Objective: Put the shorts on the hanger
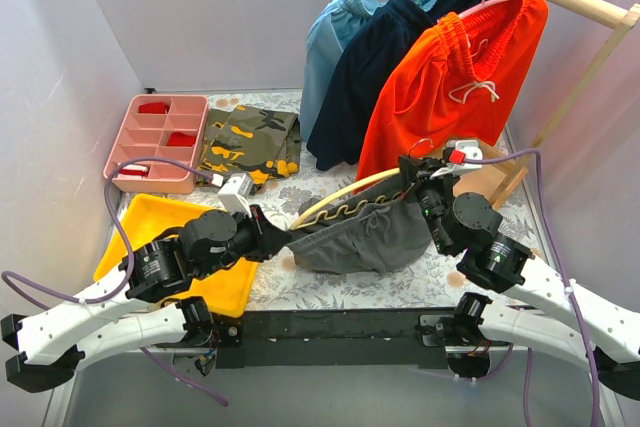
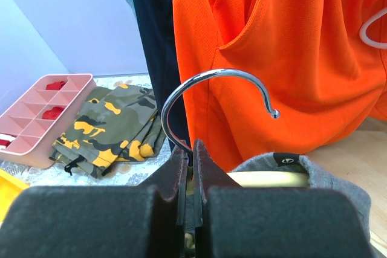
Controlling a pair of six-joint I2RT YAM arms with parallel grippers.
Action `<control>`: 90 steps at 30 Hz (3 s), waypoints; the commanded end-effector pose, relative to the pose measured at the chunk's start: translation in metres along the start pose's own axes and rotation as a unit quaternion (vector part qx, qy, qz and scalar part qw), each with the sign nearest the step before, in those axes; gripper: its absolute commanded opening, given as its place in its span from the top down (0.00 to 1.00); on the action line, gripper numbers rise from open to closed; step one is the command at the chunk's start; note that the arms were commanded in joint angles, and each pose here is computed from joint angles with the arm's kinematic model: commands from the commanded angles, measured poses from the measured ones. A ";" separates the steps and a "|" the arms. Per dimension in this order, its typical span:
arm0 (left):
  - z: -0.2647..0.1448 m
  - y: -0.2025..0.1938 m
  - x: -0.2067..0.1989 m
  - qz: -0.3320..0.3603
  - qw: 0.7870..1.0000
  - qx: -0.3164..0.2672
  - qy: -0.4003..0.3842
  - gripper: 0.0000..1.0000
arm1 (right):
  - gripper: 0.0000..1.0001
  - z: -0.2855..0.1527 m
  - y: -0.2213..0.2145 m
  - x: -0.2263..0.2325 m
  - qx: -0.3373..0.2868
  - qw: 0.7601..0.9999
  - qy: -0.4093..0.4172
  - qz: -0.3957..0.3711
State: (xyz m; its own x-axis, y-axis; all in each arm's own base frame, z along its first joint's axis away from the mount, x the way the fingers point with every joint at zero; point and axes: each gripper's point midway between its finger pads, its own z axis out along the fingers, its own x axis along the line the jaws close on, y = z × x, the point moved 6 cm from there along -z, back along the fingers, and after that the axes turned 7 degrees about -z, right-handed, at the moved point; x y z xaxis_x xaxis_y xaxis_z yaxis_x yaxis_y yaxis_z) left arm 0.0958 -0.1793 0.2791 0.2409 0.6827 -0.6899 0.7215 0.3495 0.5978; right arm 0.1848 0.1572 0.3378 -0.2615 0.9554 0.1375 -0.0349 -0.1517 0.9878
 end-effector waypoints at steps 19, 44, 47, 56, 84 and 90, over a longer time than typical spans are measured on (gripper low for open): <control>-0.085 0.086 -0.091 0.019 0.995 -0.036 -0.093 1.00 | 0.99 -0.002 0.100 0.024 -0.091 0.989 -0.088 -0.076; -0.039 0.106 -0.138 0.110 0.985 -0.059 -0.121 0.57 | 0.99 -0.015 0.108 0.060 -0.052 0.997 0.014 -0.047; -0.023 0.100 -0.142 0.153 0.983 -0.017 -0.101 0.49 | 0.99 -0.018 0.104 0.061 -0.045 0.998 0.033 -0.032; -0.053 0.092 -0.104 0.307 0.947 0.013 -0.090 0.34 | 0.99 -0.032 0.124 0.042 -0.037 0.998 0.054 -0.020; -0.001 0.058 -0.120 0.399 0.889 0.049 -0.219 0.37 | 0.99 -0.033 0.150 0.044 -0.042 0.996 0.073 -0.038; 0.002 0.052 -0.112 0.398 0.891 0.053 -0.212 0.34 | 0.99 -0.034 0.150 0.040 -0.043 0.996 0.067 -0.039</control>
State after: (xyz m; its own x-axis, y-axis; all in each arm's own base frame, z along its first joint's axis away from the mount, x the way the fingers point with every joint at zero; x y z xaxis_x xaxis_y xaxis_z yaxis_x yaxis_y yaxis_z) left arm 0.1078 -0.2401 0.3829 0.9027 0.3878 -0.1863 0.2971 -0.2488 0.9219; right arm 0.1410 0.1785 0.4488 -0.3757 0.9203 -0.1088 -0.0982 0.0772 0.9922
